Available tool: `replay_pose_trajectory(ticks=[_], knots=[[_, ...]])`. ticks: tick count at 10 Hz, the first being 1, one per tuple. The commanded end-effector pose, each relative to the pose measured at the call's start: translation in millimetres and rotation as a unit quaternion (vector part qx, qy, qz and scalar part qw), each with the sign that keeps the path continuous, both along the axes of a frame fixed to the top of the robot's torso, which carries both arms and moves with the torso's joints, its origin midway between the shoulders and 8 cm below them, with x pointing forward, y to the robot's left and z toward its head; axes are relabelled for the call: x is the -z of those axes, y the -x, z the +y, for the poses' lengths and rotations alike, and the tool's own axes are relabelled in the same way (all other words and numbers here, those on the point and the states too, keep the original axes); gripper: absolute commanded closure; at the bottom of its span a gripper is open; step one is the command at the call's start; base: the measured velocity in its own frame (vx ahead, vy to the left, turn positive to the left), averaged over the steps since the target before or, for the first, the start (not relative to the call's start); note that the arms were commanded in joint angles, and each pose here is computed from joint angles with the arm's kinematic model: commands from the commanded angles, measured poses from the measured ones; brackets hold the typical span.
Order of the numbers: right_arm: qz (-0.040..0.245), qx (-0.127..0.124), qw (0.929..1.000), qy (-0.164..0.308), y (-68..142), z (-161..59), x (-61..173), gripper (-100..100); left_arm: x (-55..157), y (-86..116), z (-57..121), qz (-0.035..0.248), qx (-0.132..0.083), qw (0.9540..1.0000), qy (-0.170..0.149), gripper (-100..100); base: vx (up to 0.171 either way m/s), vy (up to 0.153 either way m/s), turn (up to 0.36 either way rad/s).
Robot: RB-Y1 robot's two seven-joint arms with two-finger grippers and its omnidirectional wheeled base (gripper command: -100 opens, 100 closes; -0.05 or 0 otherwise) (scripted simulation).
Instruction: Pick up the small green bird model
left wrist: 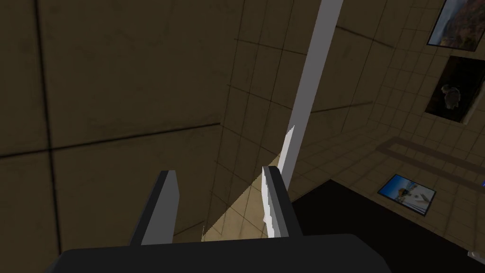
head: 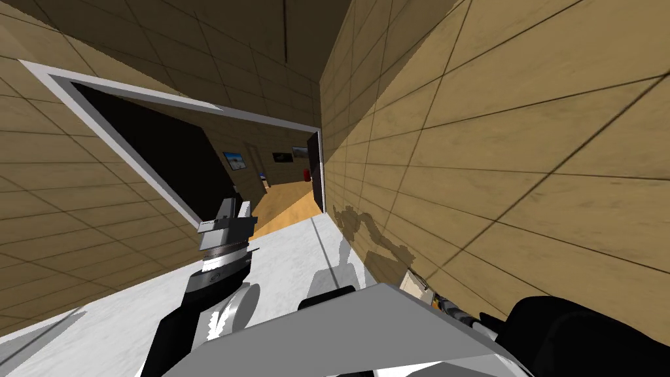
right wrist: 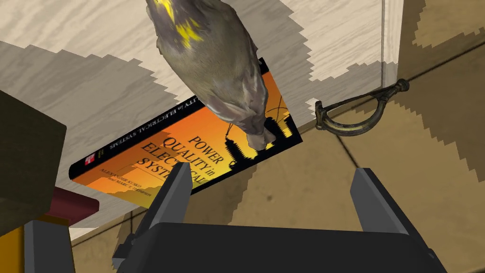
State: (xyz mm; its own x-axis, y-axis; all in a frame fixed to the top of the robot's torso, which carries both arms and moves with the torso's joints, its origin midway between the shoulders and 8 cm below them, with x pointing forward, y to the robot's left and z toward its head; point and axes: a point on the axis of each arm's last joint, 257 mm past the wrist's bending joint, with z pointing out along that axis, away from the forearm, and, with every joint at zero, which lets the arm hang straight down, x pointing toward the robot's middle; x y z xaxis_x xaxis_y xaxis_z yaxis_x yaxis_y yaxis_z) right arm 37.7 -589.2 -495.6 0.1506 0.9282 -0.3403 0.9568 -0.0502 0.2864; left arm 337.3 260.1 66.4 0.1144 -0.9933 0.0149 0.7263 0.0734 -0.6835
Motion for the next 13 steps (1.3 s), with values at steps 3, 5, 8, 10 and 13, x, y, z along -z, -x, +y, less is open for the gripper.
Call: replay_pose_trajectory(ticks=[3, 5, 8, 10, 13], knots=[[0.053, 0.019, 0.9981, -0.024, 49, 5, 12, -100, 0, 0, 0.0, 0.000, 0.000, 1.0000, 0.000, 0, 0.034, -0.032, 0.257], [0.114, 0.045, 0.9909, -0.057, 114, 20, 25, -100, 0, 0, 0.1, 0.000, 0.000, 1.0000, 0.000, 0, 0.056, -0.047, 0.356], [0.179, 0.079, 0.9750, -0.105, 188, 53, 36, -100, 0, 0, 0.1, 0.000, 0.000, 1.0000, 0.000, 0, 0.071, -0.085, 0.383], [0.194, 0.089, 0.9696, -0.120, 206, 66, 40, -100, 0, 0, 0.1, 0.000, 0.000, 1.0000, 0.000, 0, 0.046, -0.065, 0.129], [0.214, 0.110, 0.9575, -0.159, 233, 104, 52, -100, 0, 0, 0.1, 0.000, 0.000, 1.0000, 0.000, 0, 0.006, -0.034, 0.111]])
